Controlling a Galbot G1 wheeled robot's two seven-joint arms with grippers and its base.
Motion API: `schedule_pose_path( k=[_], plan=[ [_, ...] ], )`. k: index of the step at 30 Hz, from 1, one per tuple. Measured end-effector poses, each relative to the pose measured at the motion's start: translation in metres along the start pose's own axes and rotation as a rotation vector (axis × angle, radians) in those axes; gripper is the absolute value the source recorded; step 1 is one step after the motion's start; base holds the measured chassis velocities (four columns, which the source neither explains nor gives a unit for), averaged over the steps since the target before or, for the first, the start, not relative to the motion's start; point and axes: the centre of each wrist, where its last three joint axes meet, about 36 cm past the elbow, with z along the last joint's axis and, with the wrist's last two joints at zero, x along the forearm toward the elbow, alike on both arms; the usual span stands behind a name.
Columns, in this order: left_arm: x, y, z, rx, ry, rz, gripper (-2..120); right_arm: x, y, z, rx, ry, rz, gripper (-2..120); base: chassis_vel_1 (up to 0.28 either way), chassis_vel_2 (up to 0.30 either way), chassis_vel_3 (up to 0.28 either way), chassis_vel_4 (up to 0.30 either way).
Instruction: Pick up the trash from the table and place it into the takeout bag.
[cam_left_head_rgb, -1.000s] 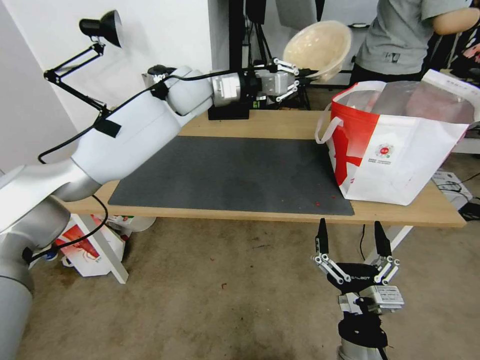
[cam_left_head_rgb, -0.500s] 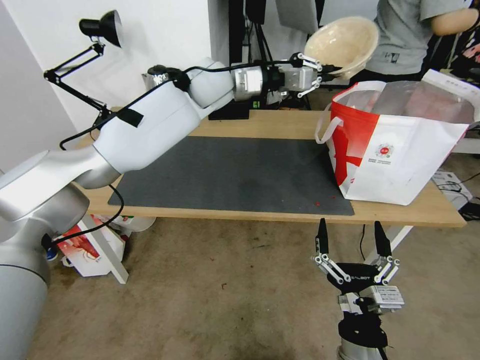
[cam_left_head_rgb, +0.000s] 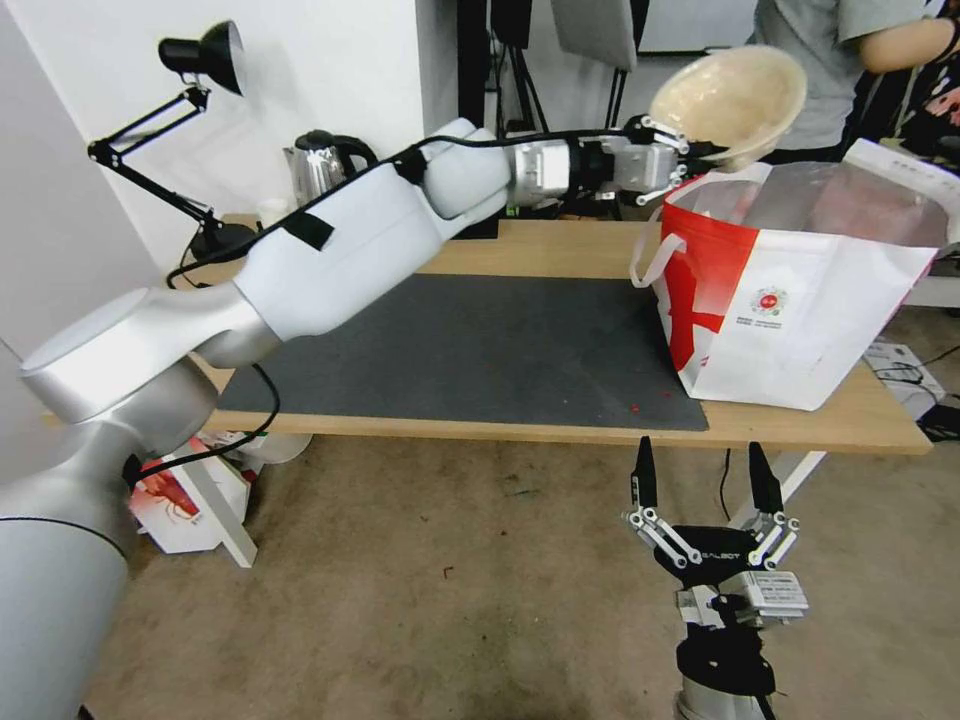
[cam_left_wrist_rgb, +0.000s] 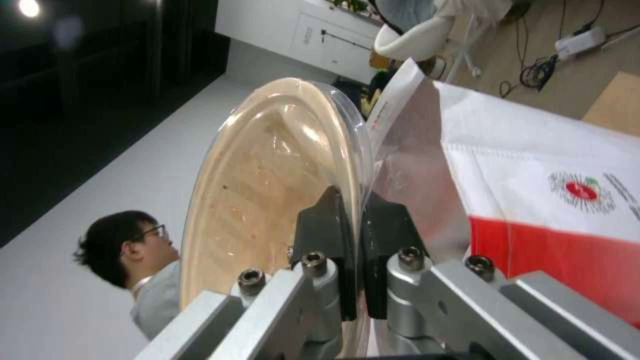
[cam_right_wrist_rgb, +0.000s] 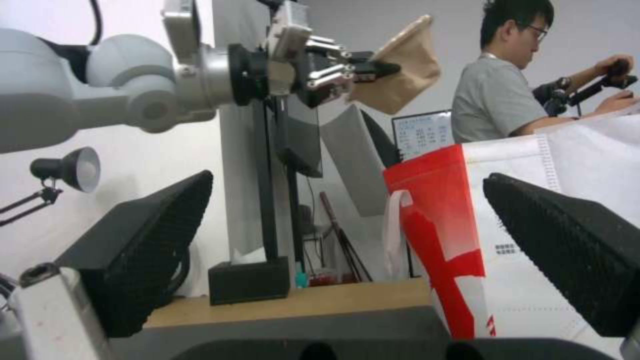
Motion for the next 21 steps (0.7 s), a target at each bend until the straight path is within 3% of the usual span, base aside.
schedule_pose_path(
  k=[10, 21],
  plan=[
    [-0.033, -0.008, 0.001, -0.004, -0.031, 0.017, 1, 0.0, 0.0, 0.0, 0.0, 0.0, 0.0, 100, 0.0, 0.0, 0.0, 0.0],
    [-0.045, -0.02, 0.008, 0.002, -0.036, 0.029, 1, 0.0, 0.0, 0.0, 0.0, 0.0, 0.0, 100, 0.0, 0.0, 0.0, 0.0]
  ],
)
